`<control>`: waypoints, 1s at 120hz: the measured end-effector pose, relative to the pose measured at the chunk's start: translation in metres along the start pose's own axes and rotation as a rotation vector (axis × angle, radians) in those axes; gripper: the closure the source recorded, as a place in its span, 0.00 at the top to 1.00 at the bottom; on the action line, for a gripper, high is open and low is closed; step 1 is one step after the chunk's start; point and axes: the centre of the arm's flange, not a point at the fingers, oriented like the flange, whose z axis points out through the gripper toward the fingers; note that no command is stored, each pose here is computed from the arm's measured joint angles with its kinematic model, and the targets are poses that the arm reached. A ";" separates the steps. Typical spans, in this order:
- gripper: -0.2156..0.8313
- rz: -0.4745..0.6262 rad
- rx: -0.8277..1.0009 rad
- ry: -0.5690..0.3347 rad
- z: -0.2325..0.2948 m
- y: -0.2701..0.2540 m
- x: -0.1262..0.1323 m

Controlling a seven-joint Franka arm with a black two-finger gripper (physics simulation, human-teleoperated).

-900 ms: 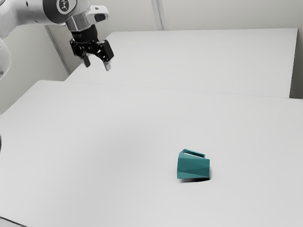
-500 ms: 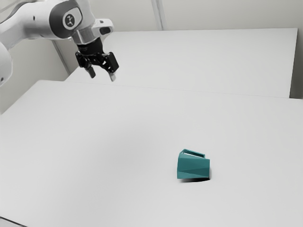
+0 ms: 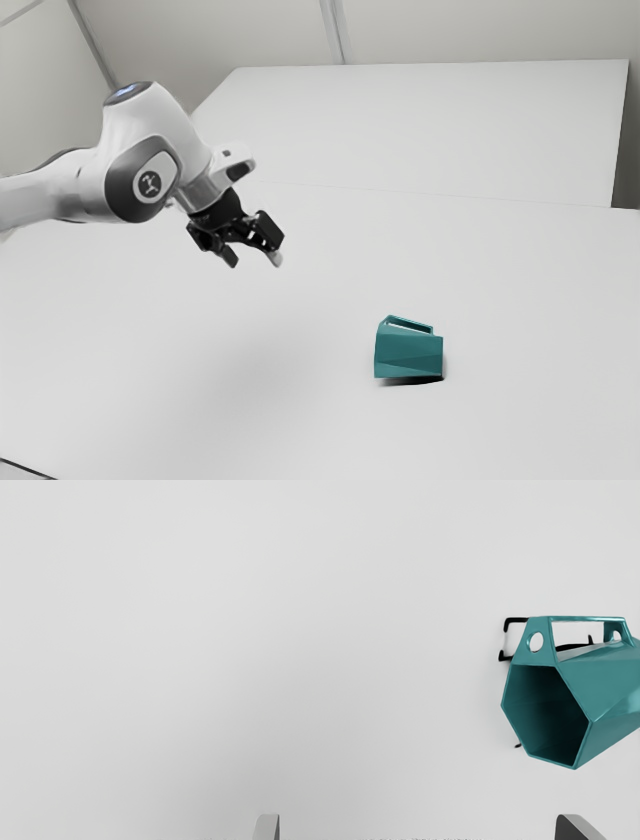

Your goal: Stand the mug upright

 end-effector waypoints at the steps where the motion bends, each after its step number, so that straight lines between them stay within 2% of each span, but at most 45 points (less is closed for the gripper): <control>1: 0.79 -0.006 -0.002 0.001 0.002 0.000 -0.002; 15: 0.79 -0.081 -0.031 0.035 0.032 0.001 -0.024; 41: 0.79 -0.219 -0.086 0.080 0.077 0.012 -0.015; 91: 0.79 -0.300 -0.167 0.112 0.130 0.079 -0.021; 120: 0.79 -0.333 -0.215 0.121 0.139 0.109 -0.029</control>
